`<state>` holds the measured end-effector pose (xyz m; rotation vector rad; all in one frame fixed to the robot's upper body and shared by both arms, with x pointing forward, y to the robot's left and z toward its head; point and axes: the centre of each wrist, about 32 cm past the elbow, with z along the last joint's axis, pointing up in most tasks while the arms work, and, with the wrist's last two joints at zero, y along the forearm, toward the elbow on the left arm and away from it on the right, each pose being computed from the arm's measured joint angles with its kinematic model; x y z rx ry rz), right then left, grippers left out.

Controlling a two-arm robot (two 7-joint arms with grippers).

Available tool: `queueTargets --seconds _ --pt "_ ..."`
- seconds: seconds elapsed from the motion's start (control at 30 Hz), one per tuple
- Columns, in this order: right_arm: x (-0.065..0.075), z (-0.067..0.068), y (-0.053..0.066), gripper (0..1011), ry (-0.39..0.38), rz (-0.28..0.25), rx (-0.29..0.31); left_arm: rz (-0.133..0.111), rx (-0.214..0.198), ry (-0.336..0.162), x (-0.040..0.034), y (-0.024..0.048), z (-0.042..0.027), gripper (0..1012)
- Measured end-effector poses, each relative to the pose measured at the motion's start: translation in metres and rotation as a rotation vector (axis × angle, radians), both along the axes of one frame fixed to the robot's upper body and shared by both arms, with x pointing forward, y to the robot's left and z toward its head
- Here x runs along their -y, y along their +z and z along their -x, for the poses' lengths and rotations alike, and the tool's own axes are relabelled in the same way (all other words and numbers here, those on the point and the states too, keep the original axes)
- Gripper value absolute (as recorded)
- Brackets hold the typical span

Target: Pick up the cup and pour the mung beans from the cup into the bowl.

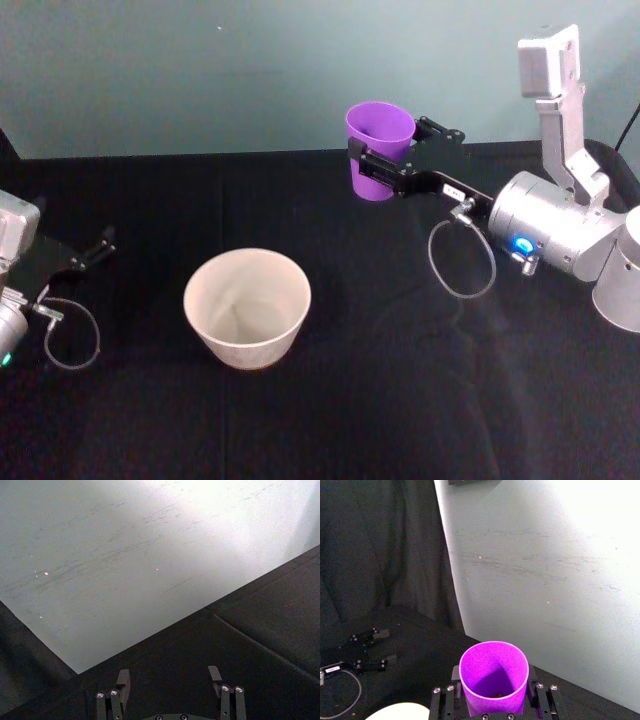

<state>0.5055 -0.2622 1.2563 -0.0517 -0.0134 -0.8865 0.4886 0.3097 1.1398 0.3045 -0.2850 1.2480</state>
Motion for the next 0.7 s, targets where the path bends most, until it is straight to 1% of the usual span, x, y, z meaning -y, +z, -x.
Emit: queueTargets --seconds 0.7 --pt "0.0 0.0 0.0 735 0.0 0.0 0.0 0.0 0.0 0.0 0.0 0.0 0.0 1011"
